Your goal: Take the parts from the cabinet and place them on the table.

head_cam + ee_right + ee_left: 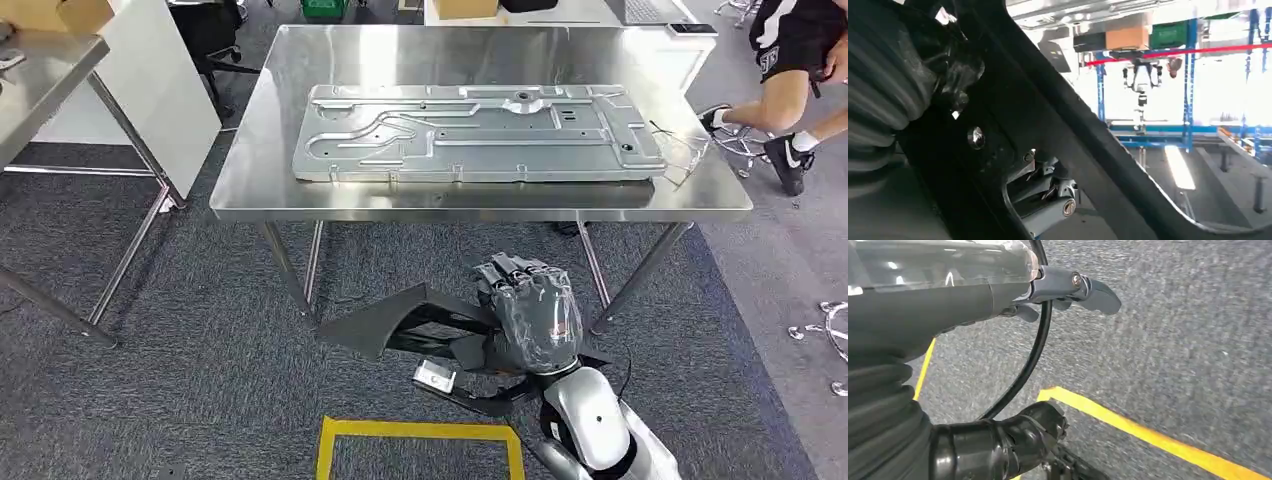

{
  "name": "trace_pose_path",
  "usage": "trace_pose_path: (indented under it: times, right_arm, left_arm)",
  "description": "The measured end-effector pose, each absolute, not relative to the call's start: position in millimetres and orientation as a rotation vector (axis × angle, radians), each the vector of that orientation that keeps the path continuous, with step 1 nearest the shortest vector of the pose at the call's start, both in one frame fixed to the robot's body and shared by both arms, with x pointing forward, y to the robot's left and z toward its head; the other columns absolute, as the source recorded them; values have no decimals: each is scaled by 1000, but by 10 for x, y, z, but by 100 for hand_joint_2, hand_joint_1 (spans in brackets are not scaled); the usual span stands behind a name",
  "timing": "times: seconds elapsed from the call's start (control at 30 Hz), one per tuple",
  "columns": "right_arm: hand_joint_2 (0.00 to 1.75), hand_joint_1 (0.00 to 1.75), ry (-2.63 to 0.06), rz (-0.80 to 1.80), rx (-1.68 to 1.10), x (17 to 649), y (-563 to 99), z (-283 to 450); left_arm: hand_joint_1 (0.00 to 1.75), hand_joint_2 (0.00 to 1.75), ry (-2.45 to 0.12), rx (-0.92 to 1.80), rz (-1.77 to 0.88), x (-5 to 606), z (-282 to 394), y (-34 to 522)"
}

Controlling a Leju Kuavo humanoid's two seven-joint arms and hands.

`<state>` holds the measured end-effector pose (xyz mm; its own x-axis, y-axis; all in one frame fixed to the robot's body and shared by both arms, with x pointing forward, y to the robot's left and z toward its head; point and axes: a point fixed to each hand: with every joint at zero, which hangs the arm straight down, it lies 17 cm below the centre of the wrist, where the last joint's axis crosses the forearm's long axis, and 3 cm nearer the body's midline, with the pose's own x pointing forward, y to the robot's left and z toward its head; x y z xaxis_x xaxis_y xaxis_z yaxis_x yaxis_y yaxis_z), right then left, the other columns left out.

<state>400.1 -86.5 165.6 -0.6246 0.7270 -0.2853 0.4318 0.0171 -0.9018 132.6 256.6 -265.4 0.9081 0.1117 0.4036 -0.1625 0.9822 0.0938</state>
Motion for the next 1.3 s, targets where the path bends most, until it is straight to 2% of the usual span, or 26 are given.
trace_pose_path:
  times: [1.3]
  right_arm:
    - [175, 175, -1993, 1669, -1210, 4050, -934, 1553]
  left_arm:
    - [0, 175, -400, 134, 154, 1340, -2657, 2603]
